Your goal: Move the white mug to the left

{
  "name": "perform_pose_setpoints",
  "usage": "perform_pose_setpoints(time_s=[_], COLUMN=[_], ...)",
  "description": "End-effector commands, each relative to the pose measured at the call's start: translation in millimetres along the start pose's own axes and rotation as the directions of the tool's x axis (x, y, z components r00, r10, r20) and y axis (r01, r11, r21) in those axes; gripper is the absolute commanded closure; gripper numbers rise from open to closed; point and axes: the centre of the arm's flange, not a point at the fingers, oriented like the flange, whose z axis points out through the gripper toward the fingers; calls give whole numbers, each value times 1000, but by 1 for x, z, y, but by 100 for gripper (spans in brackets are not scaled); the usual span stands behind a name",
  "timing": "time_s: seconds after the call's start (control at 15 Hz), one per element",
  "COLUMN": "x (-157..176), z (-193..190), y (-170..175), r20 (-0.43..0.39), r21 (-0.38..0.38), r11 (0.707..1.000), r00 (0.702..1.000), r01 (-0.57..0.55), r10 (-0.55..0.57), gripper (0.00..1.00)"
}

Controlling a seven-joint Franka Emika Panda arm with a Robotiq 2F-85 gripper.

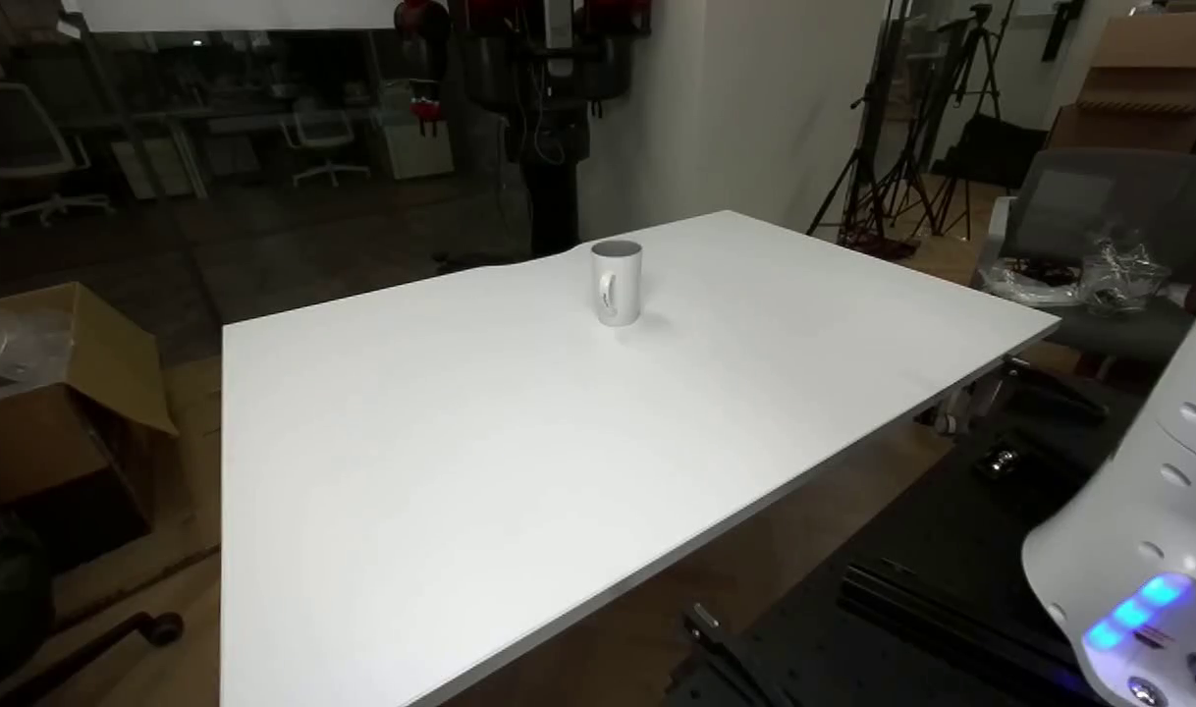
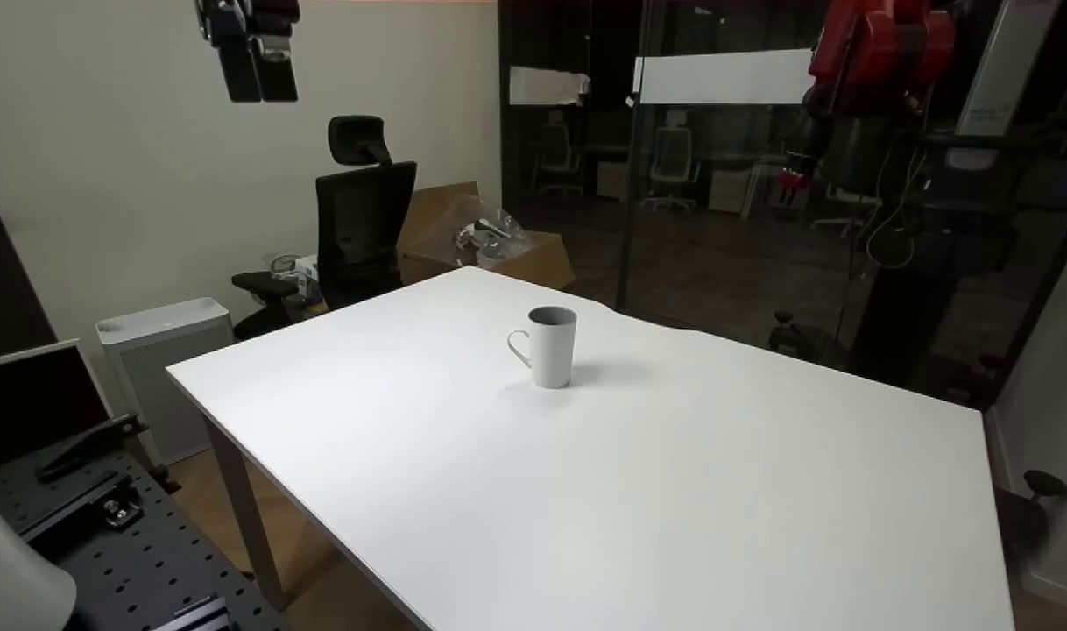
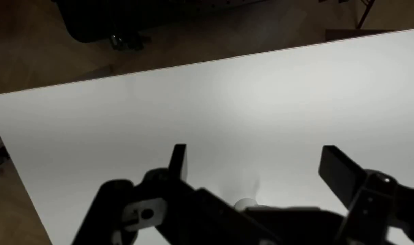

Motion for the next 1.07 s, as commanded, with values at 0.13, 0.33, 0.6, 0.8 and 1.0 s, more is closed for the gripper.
perform_pose_setpoints(time_s=[0.13, 0.33, 0.6, 0.8, 1.0], x=[11, 52, 119, 92, 104], z=[0, 0, 29, 44, 48], y=[0, 9, 33, 31, 30], r20=[-26, -99, -17, -26, -8], r21=[3, -37, 4, -4, -3], r11=[1000, 992, 937, 947, 942], r00=[999, 988, 936, 946, 942], r01=[19, 119, 350, 322, 337], r10=[-19, -122, -350, -322, -337], gripper=[0, 0, 0, 0, 0])
